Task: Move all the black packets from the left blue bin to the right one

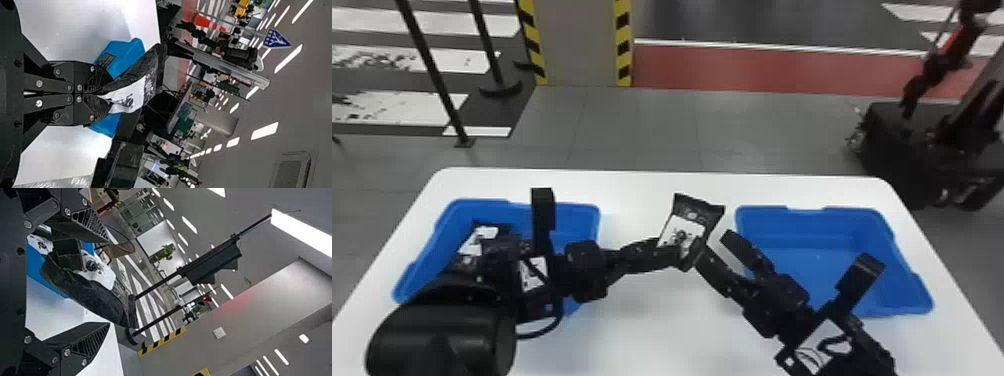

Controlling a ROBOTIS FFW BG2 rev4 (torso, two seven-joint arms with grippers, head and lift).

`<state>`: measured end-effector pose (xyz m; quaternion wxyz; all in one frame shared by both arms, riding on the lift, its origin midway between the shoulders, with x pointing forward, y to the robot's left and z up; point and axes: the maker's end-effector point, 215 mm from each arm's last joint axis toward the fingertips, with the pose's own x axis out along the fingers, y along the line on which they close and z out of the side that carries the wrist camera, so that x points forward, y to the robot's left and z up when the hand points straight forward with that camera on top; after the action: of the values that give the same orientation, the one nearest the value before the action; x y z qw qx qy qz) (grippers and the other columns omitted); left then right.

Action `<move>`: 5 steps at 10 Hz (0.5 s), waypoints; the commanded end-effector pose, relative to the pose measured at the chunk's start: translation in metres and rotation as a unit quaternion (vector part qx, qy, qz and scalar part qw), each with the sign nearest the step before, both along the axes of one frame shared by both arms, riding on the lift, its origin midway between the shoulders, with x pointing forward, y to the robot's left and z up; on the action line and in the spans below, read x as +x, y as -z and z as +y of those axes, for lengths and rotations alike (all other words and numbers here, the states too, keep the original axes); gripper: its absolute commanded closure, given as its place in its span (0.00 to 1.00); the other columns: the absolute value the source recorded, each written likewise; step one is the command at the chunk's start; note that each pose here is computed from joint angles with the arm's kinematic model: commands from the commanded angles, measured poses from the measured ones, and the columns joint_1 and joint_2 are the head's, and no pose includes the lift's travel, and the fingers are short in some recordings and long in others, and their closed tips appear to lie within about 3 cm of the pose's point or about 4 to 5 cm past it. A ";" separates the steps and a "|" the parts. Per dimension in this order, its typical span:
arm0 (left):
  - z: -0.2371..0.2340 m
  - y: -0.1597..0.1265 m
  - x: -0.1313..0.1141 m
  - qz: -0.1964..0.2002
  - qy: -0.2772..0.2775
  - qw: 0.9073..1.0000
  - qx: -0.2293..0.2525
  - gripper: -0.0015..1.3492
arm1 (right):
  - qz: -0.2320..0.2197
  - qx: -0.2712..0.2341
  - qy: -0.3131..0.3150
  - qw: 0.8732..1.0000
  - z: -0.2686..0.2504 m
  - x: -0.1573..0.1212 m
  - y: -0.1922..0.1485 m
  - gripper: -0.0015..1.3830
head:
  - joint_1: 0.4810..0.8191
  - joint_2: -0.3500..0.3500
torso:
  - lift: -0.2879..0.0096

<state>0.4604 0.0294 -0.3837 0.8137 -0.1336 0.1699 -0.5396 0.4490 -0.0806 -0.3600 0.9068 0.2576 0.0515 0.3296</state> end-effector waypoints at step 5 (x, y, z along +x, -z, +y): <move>-0.020 0.004 -0.009 0.014 0.025 1.000 -0.004 0.89 | 0.004 -0.008 0.006 1.000 -0.015 0.027 0.007 0.23 | 0.63 0.35 | 0.60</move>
<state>0.4523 0.0123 -0.3866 0.7996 -0.1391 0.1806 -0.5556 0.4745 -0.0993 -0.3670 0.9125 0.2494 0.0535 0.3199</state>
